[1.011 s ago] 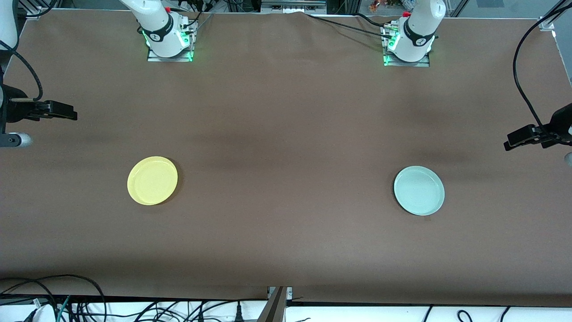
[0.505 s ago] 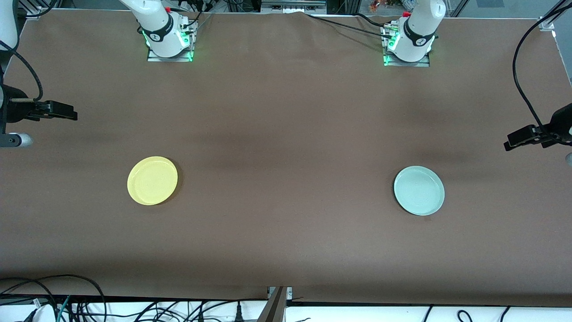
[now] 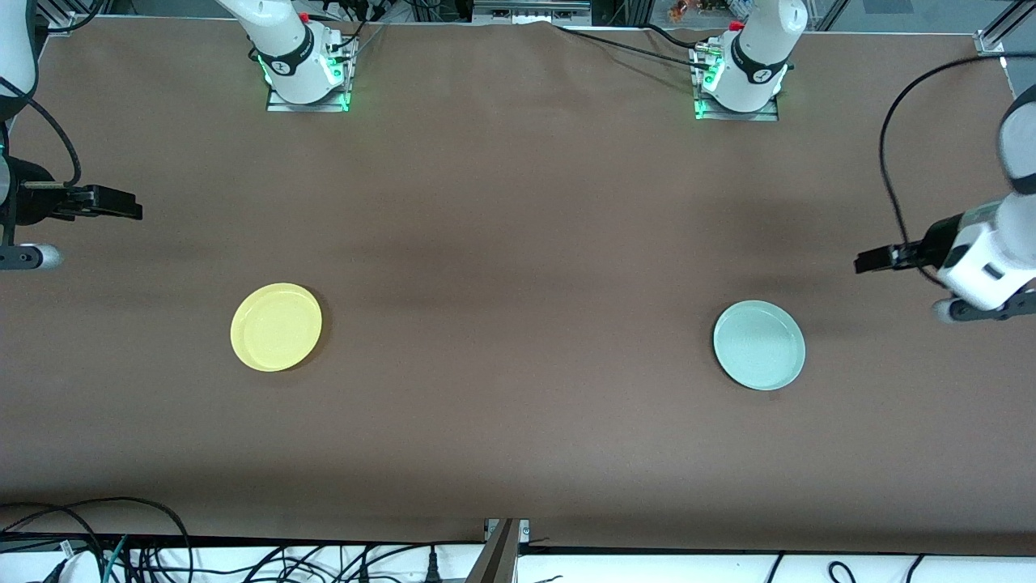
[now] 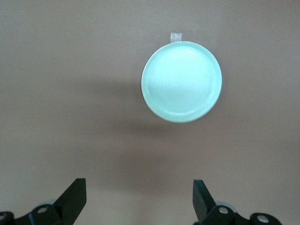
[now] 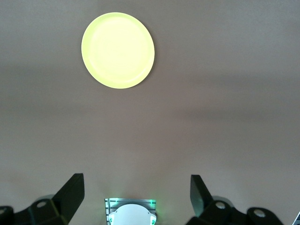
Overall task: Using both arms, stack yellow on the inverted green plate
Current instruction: 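Reach the left gripper down to the rim of the green plate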
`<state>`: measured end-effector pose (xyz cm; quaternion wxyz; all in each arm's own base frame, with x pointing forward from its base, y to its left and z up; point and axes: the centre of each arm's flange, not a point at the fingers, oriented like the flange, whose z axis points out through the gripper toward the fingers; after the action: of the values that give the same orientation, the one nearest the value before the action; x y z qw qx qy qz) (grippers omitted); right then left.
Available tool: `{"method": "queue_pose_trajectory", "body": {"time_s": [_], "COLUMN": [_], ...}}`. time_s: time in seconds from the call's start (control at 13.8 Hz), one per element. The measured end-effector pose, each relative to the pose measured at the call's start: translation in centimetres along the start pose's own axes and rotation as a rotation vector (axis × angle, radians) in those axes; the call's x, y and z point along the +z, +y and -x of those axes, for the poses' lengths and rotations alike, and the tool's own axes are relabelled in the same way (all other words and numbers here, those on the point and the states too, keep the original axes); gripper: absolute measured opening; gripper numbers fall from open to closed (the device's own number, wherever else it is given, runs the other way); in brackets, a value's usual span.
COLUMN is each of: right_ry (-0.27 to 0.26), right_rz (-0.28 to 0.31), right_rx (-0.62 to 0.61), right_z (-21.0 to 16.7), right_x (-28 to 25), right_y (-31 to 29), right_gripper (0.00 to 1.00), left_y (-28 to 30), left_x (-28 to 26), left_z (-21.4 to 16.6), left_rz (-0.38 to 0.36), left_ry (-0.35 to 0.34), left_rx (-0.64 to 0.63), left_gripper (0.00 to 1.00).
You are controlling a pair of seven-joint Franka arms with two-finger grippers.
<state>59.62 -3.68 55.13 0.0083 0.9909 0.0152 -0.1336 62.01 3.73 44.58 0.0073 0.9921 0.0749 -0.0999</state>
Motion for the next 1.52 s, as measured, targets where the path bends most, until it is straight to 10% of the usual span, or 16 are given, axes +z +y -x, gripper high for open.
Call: {"method": "queue_pose_trajectory", "body": {"time_s": [0.79,1.52], "right_ry": [0.001,0.001], "right_rz": [0.000,0.000], "right_rx": [0.003,0.003], "right_z": [0.0,0.0], "right_x": [0.0,0.0], "right_y": [0.0,0.0], "right_gripper": [1.00,1.00], "left_y": [-0.7,-1.1], "left_x": [24.6,24.6], "left_z": [-5.1,-6.6], "left_rz": [-0.015,-0.013], "left_ry": [0.094,0.143], "left_rx": [-0.043,-0.060], "left_gripper": [1.00,0.95]}}
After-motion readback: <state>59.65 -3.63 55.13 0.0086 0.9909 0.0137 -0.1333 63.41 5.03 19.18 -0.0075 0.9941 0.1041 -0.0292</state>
